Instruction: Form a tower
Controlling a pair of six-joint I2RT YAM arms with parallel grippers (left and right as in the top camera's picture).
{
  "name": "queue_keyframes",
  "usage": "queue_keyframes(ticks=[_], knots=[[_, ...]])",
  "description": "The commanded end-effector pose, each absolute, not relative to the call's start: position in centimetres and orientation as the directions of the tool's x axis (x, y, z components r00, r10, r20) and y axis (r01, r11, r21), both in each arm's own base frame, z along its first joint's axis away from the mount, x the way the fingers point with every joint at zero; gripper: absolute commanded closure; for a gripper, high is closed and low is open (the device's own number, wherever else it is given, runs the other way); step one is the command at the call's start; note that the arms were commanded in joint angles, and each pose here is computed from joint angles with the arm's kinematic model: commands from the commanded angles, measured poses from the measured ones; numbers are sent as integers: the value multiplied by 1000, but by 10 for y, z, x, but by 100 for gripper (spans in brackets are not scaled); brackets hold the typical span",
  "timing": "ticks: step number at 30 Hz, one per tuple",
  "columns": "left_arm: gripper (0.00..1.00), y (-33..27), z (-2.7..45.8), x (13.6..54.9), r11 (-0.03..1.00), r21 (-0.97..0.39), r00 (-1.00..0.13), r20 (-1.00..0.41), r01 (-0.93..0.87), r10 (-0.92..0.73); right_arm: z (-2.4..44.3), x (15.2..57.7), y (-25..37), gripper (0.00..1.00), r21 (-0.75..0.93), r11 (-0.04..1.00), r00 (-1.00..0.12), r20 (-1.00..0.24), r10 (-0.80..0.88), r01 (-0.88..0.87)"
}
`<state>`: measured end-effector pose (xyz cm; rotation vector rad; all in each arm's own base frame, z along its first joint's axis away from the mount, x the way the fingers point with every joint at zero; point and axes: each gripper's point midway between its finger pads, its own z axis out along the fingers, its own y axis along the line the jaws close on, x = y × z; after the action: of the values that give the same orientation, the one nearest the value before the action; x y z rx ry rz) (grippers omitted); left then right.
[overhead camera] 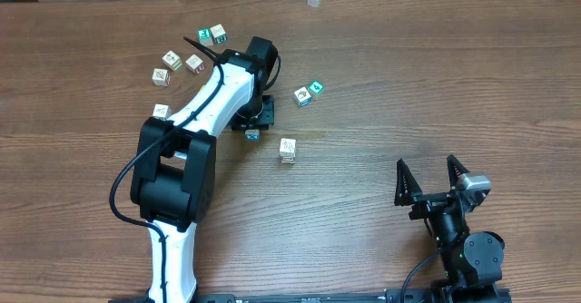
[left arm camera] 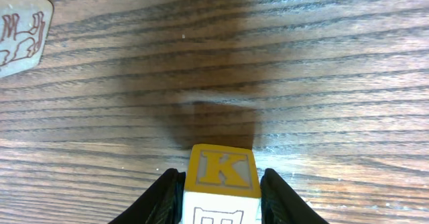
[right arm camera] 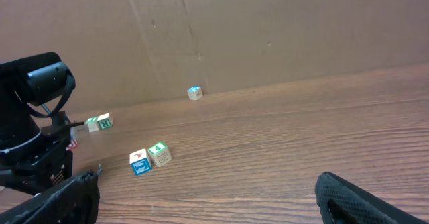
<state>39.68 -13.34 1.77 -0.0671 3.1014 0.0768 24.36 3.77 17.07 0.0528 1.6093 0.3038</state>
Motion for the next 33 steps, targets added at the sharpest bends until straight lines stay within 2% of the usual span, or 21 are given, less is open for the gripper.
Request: queue_keyframes(ticks=[1,26,33], knots=[[66,-135,18,398,997,41,-998,-33,-58,-56,170,244,37,0,231,961,-60,-973,225,-150],[70,-133,8,389,997,52,-998,-8,-55,-55,170,244,37,0,231,961,-60,-973,225,-150],[64,-138,8,388,998,52,-999,-12,-41,-41,170,244,37,0,231,961,-60,-973,225,-150]])
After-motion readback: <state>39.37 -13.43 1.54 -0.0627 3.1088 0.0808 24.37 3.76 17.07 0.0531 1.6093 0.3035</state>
